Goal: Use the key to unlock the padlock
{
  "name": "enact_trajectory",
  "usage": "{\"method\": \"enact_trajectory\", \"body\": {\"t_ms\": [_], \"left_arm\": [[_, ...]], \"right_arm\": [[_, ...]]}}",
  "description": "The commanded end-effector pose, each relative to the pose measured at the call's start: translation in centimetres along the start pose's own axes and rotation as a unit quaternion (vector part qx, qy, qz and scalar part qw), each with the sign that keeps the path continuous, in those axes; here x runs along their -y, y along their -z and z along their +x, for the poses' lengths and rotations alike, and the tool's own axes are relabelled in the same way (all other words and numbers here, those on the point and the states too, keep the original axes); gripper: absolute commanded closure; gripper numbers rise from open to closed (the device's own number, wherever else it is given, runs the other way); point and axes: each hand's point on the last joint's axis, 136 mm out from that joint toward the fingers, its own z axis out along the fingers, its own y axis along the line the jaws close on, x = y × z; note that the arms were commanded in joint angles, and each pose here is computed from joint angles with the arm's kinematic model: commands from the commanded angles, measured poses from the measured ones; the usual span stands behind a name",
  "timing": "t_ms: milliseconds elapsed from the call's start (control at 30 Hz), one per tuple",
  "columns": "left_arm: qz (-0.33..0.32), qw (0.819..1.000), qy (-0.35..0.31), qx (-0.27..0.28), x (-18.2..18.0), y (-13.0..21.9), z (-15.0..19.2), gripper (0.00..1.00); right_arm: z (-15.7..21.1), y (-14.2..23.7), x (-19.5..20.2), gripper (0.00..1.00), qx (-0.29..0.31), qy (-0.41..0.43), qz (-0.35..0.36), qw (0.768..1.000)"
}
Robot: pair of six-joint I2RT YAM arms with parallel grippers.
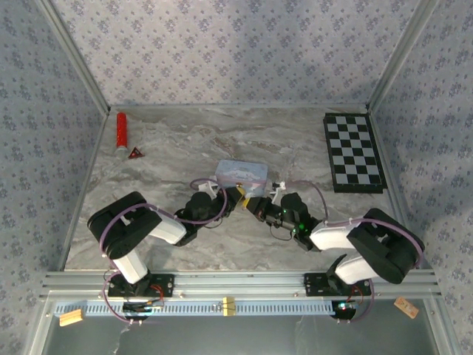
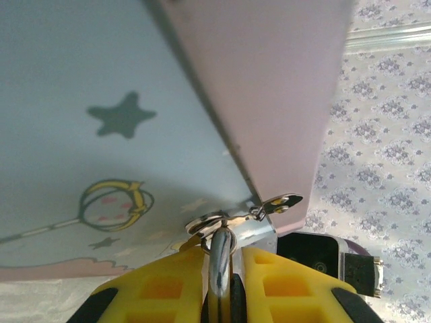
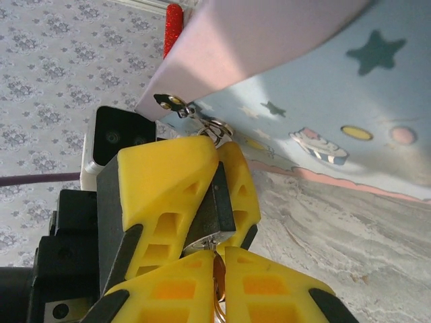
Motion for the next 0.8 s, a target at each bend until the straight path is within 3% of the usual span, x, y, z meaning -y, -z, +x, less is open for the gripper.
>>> {"method": "enact_trajectory", "body": {"t_ms": [0, 167, 467, 600, 767], "left_arm": [[0.038, 0.999, -0.005, -0.029, 2.3, -0.4, 1.4, 1.0], [0.029, 0.999, -0.007, -0.022, 1.7, -0.2, 1.2, 1.0], [-0.037, 0.999, 0.023, -0.008, -1.7, 0.3, -0.6, 1.0], [-0.068, 0.995, 0.069, -0.017, -3.0, 0.7, -1.1, 1.0], [-0.139, 0.988, 0.065, -0.017, -4.2, 1.9, -1.2, 1.0]], "right_arm": [[-1.8, -0.9, -3.3, 0.9, 0.014, 0.004, -0.051, 0.999], [-2.2, -1.0, -2.8, 0.87, 0.017, 0.005, -0.037, 0.999], [-2.6, 1.4, -0.6, 0.5, 0.021, 0.024, 0.034, 0.999], [-3.1, 3.8, -0.4, 0.37, 0.034, 0.091, 0.109, 0.989], [-4.6, 6.7, -1.8, 0.33, 0.086, 0.194, 0.126, 0.969]]}}
